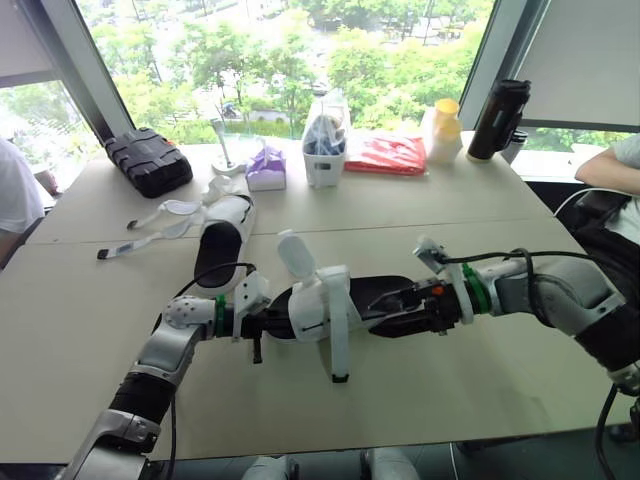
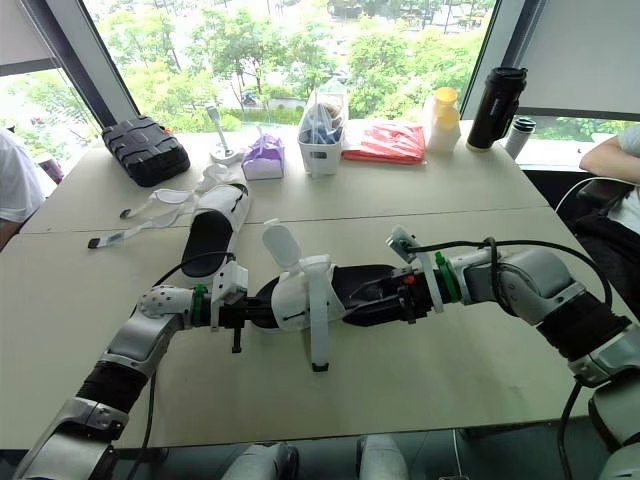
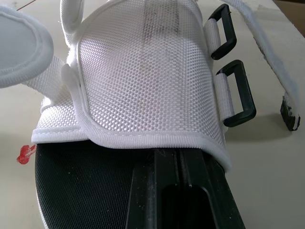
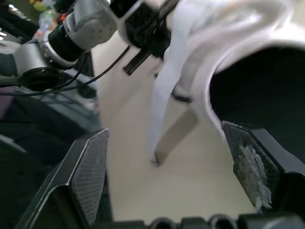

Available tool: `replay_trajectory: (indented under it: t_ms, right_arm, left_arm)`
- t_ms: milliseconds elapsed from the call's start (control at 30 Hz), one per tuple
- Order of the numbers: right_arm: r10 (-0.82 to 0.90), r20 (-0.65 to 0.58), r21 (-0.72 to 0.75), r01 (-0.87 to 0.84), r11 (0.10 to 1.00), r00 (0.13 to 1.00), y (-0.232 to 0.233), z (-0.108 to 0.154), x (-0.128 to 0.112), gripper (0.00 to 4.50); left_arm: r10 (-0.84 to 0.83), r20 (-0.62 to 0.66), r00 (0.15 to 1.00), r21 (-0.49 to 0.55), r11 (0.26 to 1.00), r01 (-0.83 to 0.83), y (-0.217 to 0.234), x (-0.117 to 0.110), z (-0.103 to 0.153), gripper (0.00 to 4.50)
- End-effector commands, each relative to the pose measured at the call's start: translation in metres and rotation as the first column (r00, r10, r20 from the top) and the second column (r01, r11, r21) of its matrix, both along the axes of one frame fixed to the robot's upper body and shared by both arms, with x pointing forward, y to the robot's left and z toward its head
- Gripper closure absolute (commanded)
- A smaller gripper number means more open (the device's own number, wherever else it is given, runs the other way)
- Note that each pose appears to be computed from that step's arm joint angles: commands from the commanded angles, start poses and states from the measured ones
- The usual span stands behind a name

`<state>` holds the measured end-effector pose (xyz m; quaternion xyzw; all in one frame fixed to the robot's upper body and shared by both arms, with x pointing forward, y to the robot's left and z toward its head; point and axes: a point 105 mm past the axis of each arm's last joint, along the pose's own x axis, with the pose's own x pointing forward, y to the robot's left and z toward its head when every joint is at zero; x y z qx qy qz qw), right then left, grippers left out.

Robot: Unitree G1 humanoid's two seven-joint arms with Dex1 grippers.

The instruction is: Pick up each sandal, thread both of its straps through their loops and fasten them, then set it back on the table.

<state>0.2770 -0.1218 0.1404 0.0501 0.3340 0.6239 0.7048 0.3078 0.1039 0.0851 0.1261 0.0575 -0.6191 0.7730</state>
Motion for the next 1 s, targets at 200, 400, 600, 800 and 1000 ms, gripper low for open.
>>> replay_trajectory:
  t_ms: [200, 400, 600, 800, 1000]
  right_arm:
    - [0.146, -0.085, -0.002, -0.147, 0.989, 0.986, 0.033, -0.016, -0.039, 0.41]
    - [0.110, -0.107, 0.060, -0.104, 0.993, 0.988, 0.050, -0.022, -0.030, 0.41]
    - [0.066, -0.107, 0.042, -0.062, 0.997, 0.992, 0.042, -0.026, -0.022, 0.41]
    - [0.095, -0.106, 0.021, -0.093, 0.995, 0.990, 0.017, -0.013, -0.028, 0.41]
    - [0.059, -0.098, 0.000, -0.059, 0.998, 0.993, 0.009, -0.011, -0.023, 0.41]
  left_arm:
    - [0.036, -0.029, 0.999, 0.039, 0.999, -0.035, 0.019, -0.007, -0.005, 4.50]
    - [0.059, -0.041, 0.997, 0.043, 0.997, -0.058, 0.025, -0.011, -0.004, 4.50]
    - [0.032, -0.033, 0.999, 0.061, 0.998, -0.029, 0.017, -0.008, -0.006, 4.50]
    - [-0.003, -0.020, 1.000, 0.070, 0.998, 0.004, 0.010, 0.000, -0.001, 4.50]
    - [-0.010, 0.002, 1.000, 0.077, 0.997, 0.010, 0.005, 0.009, -0.001, 4.50]
